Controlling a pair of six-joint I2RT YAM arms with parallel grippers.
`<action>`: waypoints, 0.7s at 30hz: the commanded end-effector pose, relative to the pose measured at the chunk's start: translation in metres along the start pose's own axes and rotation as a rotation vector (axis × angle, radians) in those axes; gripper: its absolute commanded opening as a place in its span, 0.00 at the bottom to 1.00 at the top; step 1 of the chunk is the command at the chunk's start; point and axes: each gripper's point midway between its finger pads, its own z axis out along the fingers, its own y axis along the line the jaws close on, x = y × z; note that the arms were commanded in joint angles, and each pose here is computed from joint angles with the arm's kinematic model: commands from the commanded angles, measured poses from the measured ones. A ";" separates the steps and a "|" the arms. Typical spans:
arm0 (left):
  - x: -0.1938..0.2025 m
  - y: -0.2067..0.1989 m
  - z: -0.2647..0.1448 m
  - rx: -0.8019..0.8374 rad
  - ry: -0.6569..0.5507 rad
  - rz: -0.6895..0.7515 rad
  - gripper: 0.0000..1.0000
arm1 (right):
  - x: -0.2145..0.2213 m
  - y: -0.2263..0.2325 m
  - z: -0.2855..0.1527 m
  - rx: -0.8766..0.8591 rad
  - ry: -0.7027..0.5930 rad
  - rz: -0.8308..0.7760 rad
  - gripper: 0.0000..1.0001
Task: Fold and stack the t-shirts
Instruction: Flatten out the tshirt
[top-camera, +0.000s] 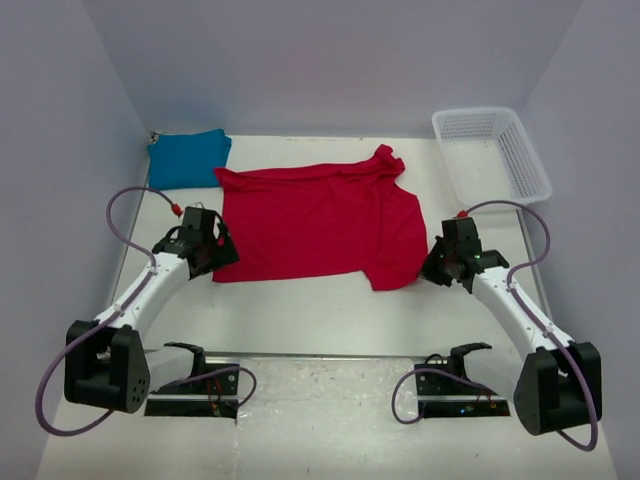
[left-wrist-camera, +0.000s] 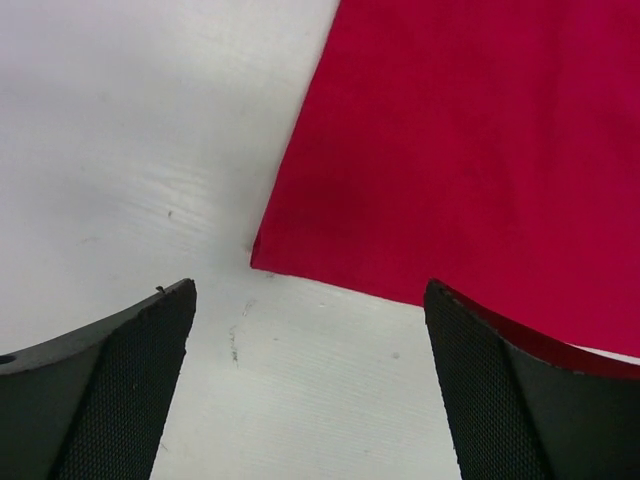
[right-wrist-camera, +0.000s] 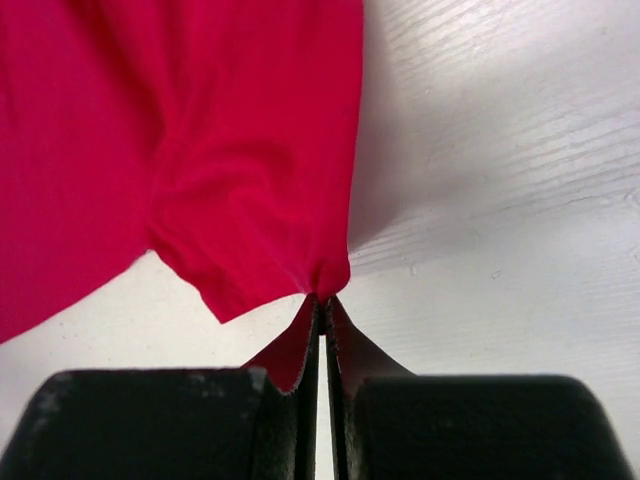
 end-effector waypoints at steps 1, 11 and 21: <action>0.020 0.014 0.023 -0.098 0.058 -0.122 0.94 | 0.000 0.012 -0.004 -0.073 -0.007 -0.044 0.00; 0.031 0.030 0.058 -0.198 0.142 -0.203 0.75 | 0.003 0.014 -0.015 -0.105 -0.013 -0.111 0.00; 0.042 0.033 0.068 -0.186 0.198 -0.218 0.56 | 0.004 0.017 -0.022 -0.137 -0.023 -0.113 0.00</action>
